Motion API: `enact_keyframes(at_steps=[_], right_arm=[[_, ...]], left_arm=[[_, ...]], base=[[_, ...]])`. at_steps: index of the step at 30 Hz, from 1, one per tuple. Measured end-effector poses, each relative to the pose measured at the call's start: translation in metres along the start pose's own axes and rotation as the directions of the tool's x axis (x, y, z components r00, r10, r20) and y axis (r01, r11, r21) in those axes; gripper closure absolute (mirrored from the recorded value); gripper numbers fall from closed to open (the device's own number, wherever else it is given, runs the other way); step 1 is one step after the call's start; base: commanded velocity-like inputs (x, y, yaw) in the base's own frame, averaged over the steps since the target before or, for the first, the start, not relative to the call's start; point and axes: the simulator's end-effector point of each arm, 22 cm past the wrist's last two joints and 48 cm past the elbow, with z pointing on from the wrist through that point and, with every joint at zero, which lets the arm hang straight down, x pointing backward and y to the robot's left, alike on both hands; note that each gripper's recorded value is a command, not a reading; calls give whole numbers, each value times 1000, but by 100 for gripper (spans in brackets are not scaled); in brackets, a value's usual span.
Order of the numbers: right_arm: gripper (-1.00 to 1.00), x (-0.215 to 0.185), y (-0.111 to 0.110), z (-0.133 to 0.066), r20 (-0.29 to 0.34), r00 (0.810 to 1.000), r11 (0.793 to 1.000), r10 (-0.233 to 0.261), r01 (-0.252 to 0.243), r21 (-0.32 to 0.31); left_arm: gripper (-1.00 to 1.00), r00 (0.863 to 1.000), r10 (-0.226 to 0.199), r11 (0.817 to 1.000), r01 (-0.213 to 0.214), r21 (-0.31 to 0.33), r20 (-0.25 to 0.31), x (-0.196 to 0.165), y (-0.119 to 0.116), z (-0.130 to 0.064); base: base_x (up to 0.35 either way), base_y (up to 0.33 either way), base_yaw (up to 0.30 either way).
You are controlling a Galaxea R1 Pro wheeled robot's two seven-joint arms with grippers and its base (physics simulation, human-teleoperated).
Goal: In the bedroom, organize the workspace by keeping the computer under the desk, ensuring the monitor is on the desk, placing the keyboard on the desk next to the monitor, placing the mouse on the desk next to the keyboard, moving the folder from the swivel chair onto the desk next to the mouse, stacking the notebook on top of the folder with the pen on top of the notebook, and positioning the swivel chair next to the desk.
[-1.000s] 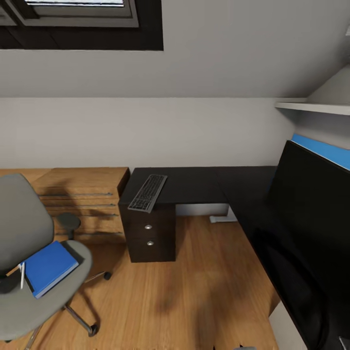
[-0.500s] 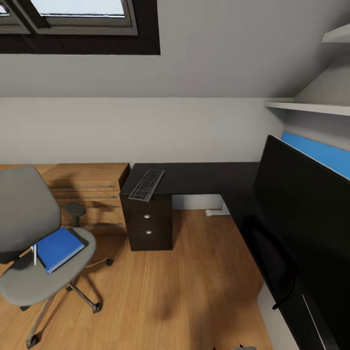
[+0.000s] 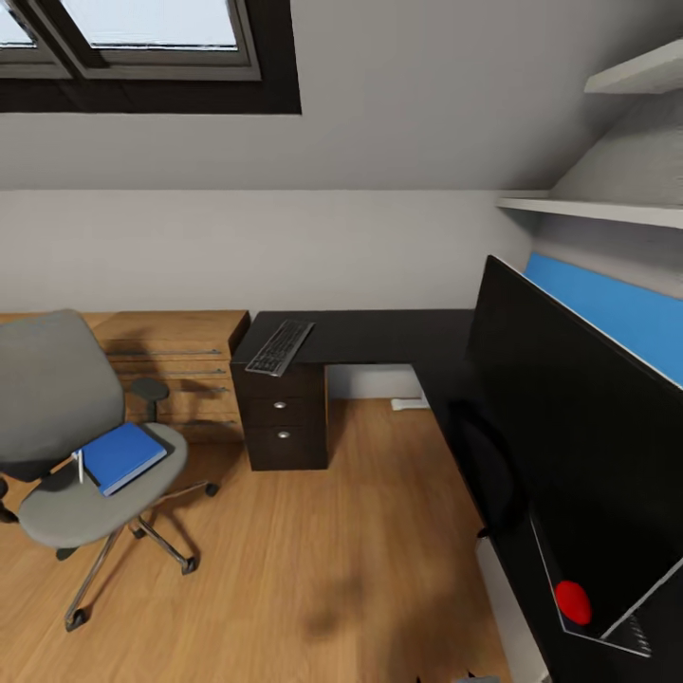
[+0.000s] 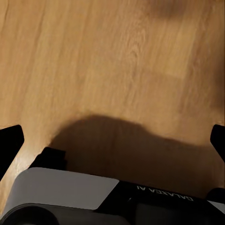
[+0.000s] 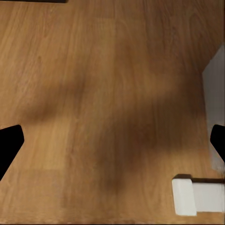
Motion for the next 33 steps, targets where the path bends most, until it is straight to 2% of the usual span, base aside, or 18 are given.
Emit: enact_keyframes(at_steps=[33], right_arm=[[-100,0,1,0,0,1000,1000,-2,2,-3]], left_arm=[[-100,1000,-1,1000,1,-1,1,0,1,0]], base=[[-293,-170,0]])
